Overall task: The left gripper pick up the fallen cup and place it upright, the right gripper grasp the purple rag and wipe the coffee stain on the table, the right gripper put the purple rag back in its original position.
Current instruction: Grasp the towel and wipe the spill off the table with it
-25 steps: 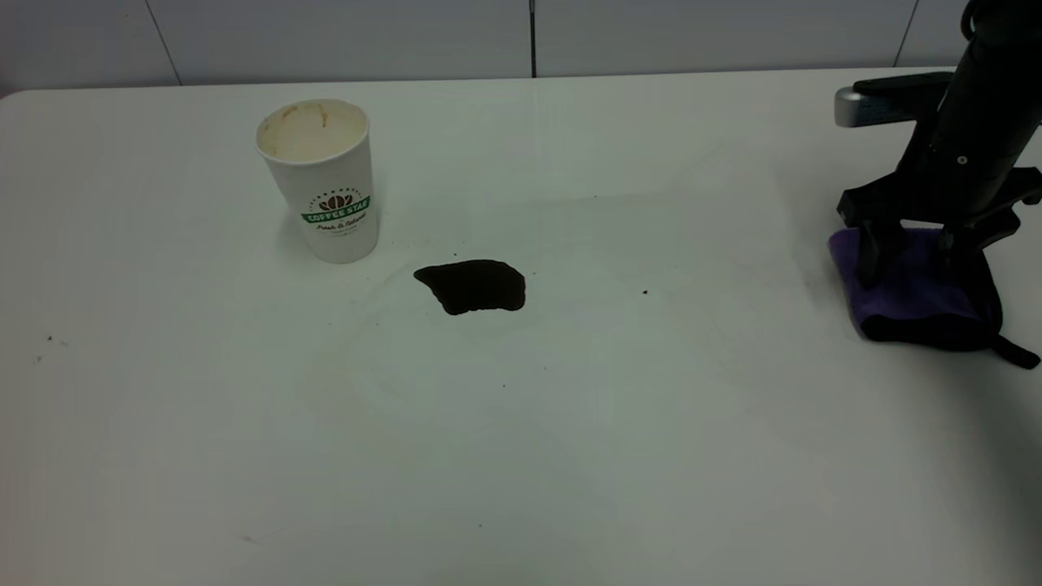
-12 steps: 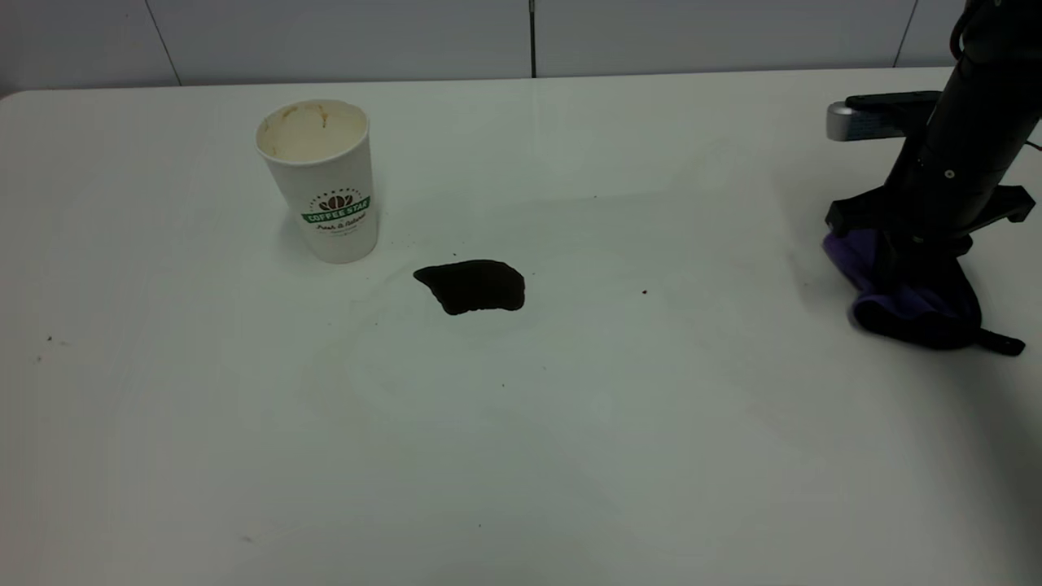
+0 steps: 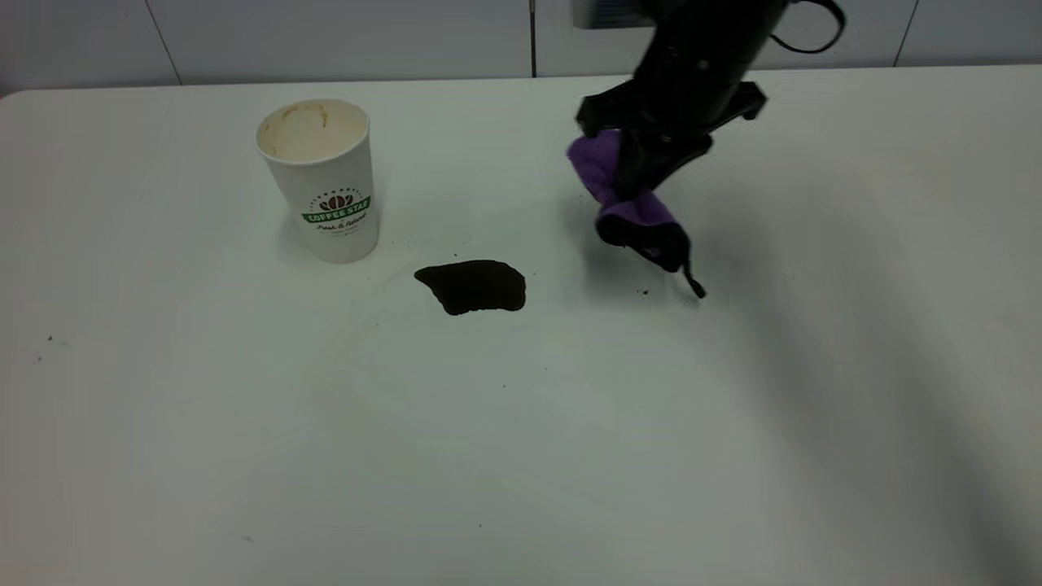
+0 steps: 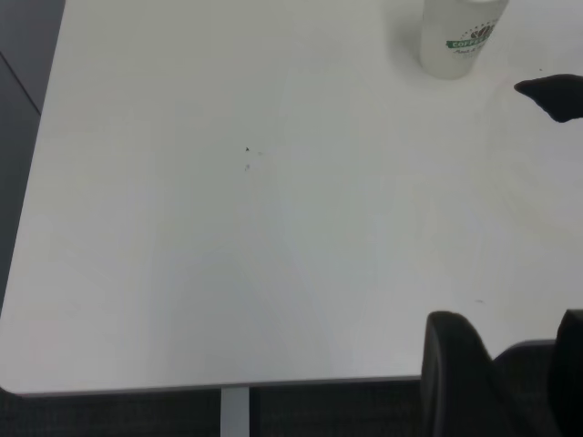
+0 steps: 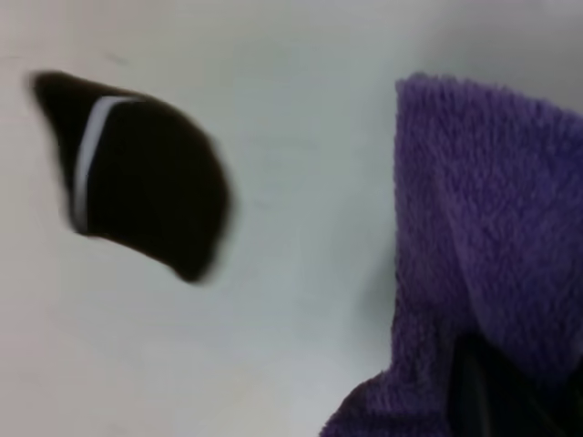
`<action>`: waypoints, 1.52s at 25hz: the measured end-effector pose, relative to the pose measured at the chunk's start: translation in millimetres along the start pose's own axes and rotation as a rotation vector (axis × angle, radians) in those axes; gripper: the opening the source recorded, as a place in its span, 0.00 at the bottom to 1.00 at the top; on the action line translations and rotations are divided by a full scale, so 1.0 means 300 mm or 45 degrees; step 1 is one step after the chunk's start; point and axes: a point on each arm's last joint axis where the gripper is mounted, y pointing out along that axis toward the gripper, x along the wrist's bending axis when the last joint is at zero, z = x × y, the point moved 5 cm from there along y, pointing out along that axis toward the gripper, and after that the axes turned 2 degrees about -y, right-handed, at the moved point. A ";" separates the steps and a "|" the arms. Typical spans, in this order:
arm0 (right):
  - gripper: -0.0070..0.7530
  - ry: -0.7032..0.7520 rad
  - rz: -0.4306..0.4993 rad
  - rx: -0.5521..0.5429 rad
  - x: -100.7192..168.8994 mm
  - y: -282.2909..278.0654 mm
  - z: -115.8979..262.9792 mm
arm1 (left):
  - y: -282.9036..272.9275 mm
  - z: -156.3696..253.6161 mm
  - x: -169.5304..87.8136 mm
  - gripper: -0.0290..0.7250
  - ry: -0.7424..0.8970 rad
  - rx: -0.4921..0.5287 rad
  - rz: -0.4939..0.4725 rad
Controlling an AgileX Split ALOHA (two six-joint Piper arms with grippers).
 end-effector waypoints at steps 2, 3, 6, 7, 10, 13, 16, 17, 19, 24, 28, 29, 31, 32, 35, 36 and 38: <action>0.09 -0.029 -0.030 0.004 0.062 0.043 -0.011 | 0.000 0.000 0.000 0.41 0.000 0.000 0.000; 0.09 -0.037 -0.045 0.003 0.086 0.062 -0.016 | 0.000 0.000 0.000 0.41 0.000 0.000 0.000; 0.09 -0.025 -0.093 0.025 0.136 0.142 -0.004 | 0.000 0.000 0.000 0.41 0.000 0.000 0.000; 0.09 -0.018 -0.107 0.027 0.148 0.161 -0.003 | 0.000 0.000 0.000 0.41 0.000 0.000 0.000; 0.09 0.039 -0.160 0.037 0.172 0.213 0.010 | 0.000 0.000 0.000 0.41 0.000 0.000 0.000; 0.09 0.085 -0.225 0.034 0.198 0.249 0.022 | 0.000 0.000 0.000 0.41 0.000 0.000 0.000; 0.09 0.106 -0.290 -0.006 0.241 0.263 0.014 | 0.000 0.000 0.000 0.41 0.000 0.000 0.000; 0.09 0.115 -0.311 -0.024 0.256 0.267 0.009 | 0.000 0.000 0.000 0.41 0.000 0.000 0.000; 0.09 0.127 -0.340 -0.057 0.278 0.272 -0.001 | 0.000 0.000 0.000 0.41 0.000 0.000 0.000; 0.09 0.162 -0.371 -0.114 0.308 0.306 -0.006 | 0.000 0.000 0.000 0.41 0.000 0.000 0.000; 0.09 0.205 -0.348 -0.164 0.317 0.348 -0.002 | 0.000 0.000 0.000 0.41 0.000 0.000 0.000; 0.09 0.217 -0.343 -0.172 0.317 0.358 0.000 | 0.000 0.000 0.000 0.41 0.000 0.000 0.000; 0.09 0.249 -0.339 -0.196 0.319 0.367 -0.004 | 0.000 0.000 0.000 0.41 0.000 0.000 0.000; 0.09 0.267 -0.334 -0.213 0.317 0.370 -0.009 | 0.000 0.000 0.000 0.41 0.000 0.000 0.000; 0.09 0.319 -0.325 -0.263 0.321 0.372 -0.026 | 0.000 0.000 0.000 0.41 0.000 0.000 0.000; 0.09 0.335 -0.316 -0.285 0.319 0.371 -0.033 | 0.000 0.000 0.000 0.41 0.000 0.000 0.000; 0.09 0.367 -0.294 -0.329 0.312 0.374 -0.046 | 0.000 0.000 0.000 0.41 0.000 0.000 0.000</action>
